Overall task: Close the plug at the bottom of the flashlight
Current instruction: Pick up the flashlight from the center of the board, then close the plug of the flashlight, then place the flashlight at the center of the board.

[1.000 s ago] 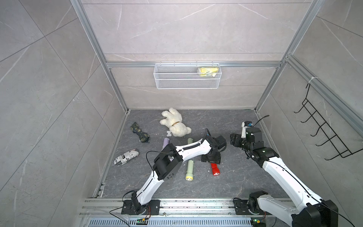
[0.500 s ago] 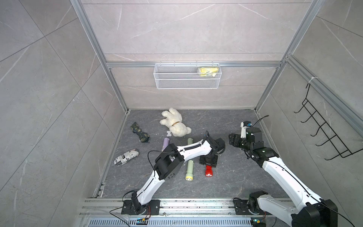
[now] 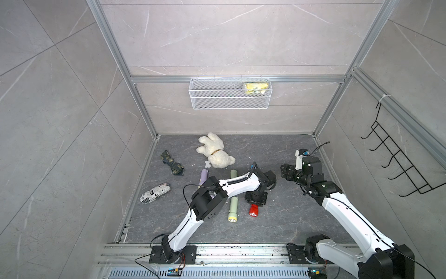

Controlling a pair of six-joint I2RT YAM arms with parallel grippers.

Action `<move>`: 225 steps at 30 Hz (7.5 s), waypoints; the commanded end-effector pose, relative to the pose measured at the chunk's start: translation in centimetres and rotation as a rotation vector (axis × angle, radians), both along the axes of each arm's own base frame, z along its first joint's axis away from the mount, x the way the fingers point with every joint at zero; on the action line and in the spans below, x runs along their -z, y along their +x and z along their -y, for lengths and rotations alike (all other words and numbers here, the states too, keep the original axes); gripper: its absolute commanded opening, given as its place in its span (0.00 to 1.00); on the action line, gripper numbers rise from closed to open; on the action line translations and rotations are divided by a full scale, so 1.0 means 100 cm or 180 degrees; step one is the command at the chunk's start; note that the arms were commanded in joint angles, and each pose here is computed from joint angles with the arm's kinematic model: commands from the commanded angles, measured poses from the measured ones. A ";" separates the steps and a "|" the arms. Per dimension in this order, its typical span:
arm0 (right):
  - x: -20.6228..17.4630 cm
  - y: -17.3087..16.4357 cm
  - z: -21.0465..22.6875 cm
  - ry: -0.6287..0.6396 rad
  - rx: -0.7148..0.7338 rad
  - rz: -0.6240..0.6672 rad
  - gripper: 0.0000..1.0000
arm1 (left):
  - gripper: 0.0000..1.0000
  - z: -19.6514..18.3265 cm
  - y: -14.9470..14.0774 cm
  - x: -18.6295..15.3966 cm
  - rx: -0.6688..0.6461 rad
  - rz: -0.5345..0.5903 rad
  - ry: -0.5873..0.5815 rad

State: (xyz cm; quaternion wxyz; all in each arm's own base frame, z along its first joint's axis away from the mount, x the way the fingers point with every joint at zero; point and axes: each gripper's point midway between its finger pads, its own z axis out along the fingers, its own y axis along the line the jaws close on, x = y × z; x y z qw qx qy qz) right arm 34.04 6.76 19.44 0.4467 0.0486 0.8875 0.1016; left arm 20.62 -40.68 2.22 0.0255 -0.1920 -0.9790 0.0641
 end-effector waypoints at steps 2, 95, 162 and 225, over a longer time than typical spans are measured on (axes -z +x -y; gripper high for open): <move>0.007 0.000 -0.001 0.0068 0.0010 -0.0031 0.77 | 0.24 0.006 -0.002 0.000 0.0083 0.0006 -0.0097; -0.104 -0.081 -0.219 0.1659 -0.4028 0.0331 0.50 | 0.00 -0.077 0.008 -0.287 0.2510 0.3609 -0.4179; -0.018 -0.022 -0.233 0.1010 -0.2971 -0.0084 0.04 | 0.00 -0.090 -0.024 -0.348 0.3056 0.4243 -0.4018; -0.015 -0.013 0.009 -0.0559 0.0170 -0.0020 0.71 | 0.00 -0.005 0.007 -0.022 -0.0199 0.0322 -0.0491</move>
